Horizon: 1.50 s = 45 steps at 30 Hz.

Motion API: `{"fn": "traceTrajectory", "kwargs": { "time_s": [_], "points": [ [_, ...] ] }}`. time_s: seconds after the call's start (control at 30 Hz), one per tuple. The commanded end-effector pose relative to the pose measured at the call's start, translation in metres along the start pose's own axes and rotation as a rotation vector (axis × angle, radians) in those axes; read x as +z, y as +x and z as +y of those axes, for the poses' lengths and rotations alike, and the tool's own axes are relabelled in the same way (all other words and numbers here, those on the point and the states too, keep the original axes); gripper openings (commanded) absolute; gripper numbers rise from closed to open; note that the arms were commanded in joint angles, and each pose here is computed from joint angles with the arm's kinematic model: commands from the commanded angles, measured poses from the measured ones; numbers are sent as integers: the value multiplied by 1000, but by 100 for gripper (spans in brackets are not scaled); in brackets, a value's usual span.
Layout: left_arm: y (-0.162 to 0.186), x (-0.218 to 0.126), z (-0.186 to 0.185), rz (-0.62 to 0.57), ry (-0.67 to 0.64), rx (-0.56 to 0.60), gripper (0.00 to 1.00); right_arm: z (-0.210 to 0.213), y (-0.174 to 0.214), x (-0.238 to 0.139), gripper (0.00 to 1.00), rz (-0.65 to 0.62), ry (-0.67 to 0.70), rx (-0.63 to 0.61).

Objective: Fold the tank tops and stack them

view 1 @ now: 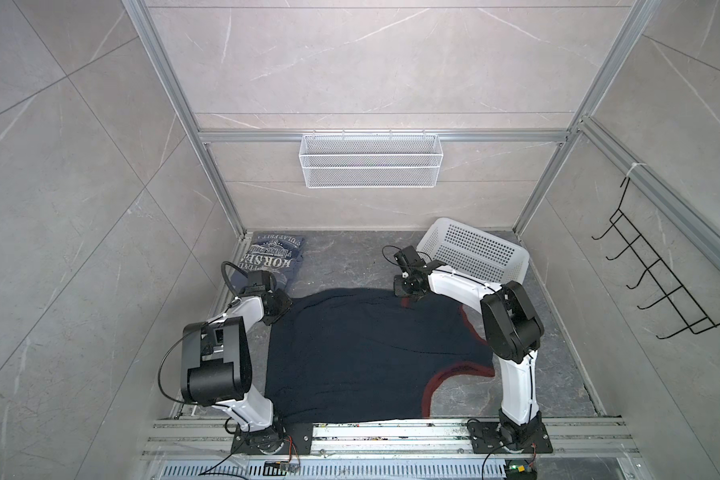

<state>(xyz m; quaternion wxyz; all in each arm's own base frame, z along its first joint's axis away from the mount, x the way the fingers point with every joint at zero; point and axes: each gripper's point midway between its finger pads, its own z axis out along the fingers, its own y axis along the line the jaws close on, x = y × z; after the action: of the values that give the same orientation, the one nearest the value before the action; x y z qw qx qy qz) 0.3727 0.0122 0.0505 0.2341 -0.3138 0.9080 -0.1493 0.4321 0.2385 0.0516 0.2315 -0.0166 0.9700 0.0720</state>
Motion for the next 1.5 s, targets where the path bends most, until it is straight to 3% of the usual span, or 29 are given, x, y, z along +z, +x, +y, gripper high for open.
{"fn": "traceTrajectory", "kwargs": {
  "time_s": [0.0,0.17,0.23,0.33,0.6,0.8,1.07,1.47],
  "points": [
    [-5,-15,-9,-61,55,-19,14,-1,3,-12,0,-30,-13,31],
    [23,-31,21,-94,-8,-83,15,-12,19,-13,0,-22,4,42],
    [31,-38,31,-131,-21,-107,29,-14,21,-14,0,-24,5,43],
    [36,-44,39,-155,-31,-126,40,-16,24,-16,0,-24,4,43],
    [-7,-38,-2,-128,21,-41,51,-21,29,-19,0,-26,16,38],
    [-10,-20,-9,-51,12,-3,53,-20,29,-17,0,-22,15,34],
    [-6,3,-10,26,-8,9,49,-20,30,-14,0,-17,17,34],
    [-11,-1,-20,13,6,16,15,-18,25,-15,0,-22,21,30]
  ]
}}
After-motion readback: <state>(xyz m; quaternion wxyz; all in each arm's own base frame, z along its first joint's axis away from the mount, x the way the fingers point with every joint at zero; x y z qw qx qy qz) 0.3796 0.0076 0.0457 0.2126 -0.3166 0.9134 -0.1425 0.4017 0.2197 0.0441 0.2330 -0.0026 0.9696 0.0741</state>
